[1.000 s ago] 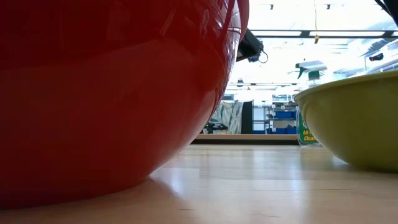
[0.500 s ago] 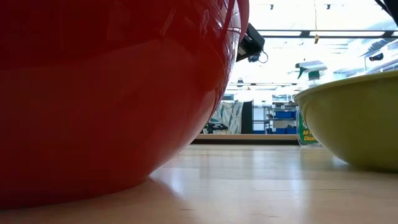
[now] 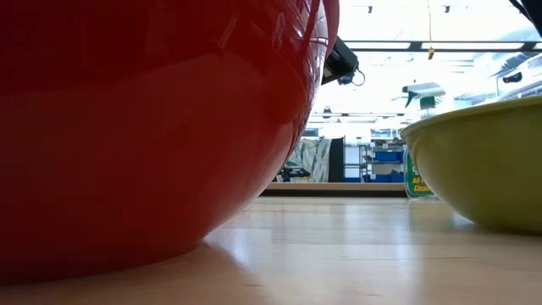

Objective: Nest bowls inside each other
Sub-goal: Stack the orange bowl on top of the red bowl

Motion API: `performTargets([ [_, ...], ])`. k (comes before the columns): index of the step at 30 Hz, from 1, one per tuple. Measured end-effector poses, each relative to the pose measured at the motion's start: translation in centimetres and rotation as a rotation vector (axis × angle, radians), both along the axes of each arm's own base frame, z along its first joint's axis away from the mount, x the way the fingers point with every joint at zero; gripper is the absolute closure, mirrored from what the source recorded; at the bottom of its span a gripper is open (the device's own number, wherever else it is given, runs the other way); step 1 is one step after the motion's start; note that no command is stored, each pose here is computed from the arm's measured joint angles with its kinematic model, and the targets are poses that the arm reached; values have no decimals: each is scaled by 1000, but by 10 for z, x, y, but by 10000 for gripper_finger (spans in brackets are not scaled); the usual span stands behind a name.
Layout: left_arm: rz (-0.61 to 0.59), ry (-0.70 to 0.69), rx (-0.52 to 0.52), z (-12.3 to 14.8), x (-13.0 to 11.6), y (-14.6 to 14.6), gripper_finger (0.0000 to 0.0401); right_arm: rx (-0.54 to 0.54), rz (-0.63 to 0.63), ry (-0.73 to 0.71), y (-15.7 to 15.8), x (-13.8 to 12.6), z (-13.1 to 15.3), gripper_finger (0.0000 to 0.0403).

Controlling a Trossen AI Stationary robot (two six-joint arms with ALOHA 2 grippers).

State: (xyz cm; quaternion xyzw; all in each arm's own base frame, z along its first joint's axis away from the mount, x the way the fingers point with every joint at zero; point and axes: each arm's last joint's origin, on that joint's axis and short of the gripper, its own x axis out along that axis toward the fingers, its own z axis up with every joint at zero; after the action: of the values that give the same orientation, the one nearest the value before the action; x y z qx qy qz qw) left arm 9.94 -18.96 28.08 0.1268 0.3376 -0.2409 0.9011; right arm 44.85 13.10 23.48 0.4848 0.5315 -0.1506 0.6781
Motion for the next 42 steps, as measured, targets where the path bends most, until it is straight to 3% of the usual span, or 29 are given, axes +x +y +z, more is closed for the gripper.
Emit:
performTargets([
  [8, -17, 6, 3, 0, 0, 0, 103, 1, 4, -12, 0, 1, 1, 265],
  [21, -20, -4, -24, 8, -4, 8, 103, 57, -50, -11, -2, 3, 3, 198],
  [29, -20, -8, -34, 10, -6, 11, 103, 45, -66, -3, -3, 1, 5, 199],
  [42, -19, -16, -52, 17, -6, 12, 103, 197, -156, 100, -8, -4, 16, 200],
])
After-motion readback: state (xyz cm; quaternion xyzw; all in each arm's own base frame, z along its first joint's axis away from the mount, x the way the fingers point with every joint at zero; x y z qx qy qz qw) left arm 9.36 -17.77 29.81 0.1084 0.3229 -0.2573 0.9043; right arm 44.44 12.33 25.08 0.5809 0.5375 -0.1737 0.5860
